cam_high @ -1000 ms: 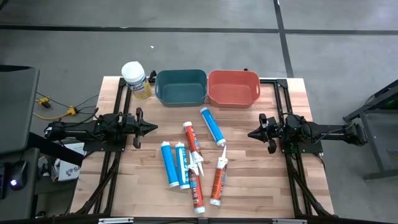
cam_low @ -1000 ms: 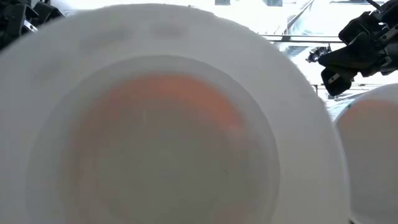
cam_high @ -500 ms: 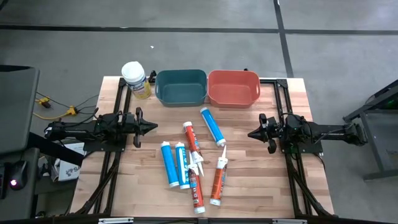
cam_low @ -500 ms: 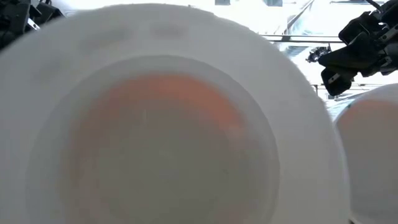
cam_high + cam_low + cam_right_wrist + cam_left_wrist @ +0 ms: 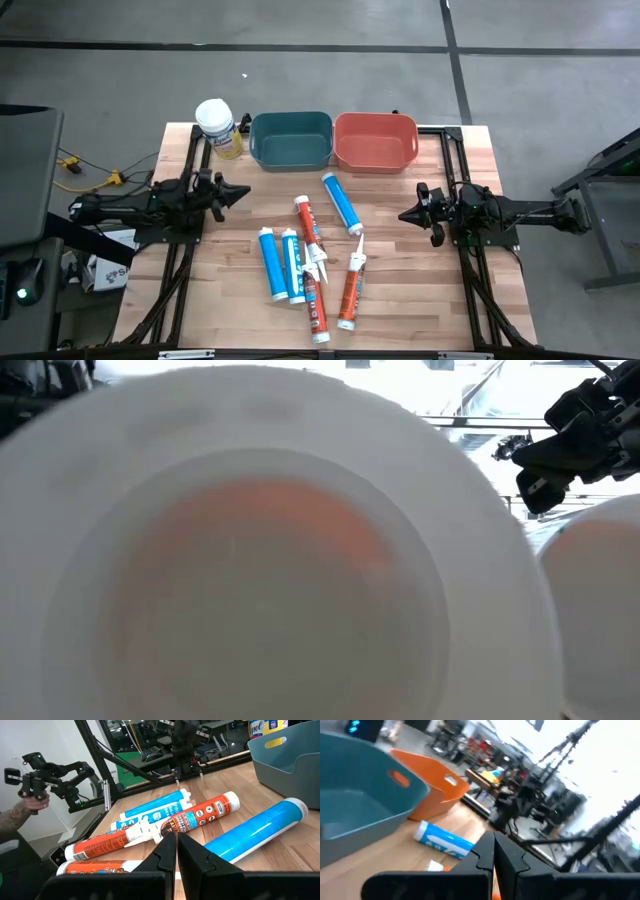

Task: Pick & place silicon tubes, Sealant and Lysol wipes
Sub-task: Put the left blue sealant into the blue bin

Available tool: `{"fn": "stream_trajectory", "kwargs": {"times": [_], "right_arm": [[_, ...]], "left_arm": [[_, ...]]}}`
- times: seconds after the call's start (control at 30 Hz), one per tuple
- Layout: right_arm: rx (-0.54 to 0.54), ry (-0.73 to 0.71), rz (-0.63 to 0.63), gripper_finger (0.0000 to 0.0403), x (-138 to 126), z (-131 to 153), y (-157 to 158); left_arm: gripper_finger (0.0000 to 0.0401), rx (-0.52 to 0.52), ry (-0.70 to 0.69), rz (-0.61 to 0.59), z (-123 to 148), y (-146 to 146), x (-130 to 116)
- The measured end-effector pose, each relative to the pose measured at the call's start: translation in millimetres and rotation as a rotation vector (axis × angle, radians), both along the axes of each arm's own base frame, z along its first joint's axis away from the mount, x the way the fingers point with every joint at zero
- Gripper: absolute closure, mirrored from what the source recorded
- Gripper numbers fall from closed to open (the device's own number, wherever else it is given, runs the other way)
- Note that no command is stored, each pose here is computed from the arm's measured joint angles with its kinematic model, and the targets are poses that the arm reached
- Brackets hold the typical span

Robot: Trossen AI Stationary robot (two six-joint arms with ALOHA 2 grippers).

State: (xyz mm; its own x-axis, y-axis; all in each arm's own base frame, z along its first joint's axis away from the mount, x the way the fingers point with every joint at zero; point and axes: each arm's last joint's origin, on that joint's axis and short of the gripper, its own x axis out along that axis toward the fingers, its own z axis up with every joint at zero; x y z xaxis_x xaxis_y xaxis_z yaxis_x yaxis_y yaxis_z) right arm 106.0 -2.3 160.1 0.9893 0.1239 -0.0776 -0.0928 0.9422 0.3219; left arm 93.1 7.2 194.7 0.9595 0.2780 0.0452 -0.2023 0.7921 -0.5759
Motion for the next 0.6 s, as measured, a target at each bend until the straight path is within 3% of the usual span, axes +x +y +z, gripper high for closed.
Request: {"fn": "stream_trajectory", "kwargs": {"times": [0.4,0.6], "right_arm": [[0.000,0.000,0.000,0.0391,0,0,0],[0.000,0.000,0.000,0.0391,0,0,0]], "left_arm": [[0.0401,-0.303,0.337,0.150,-4,2,16],[0.0401,-0.390,0.630,0.207,13,-2,28]]}}
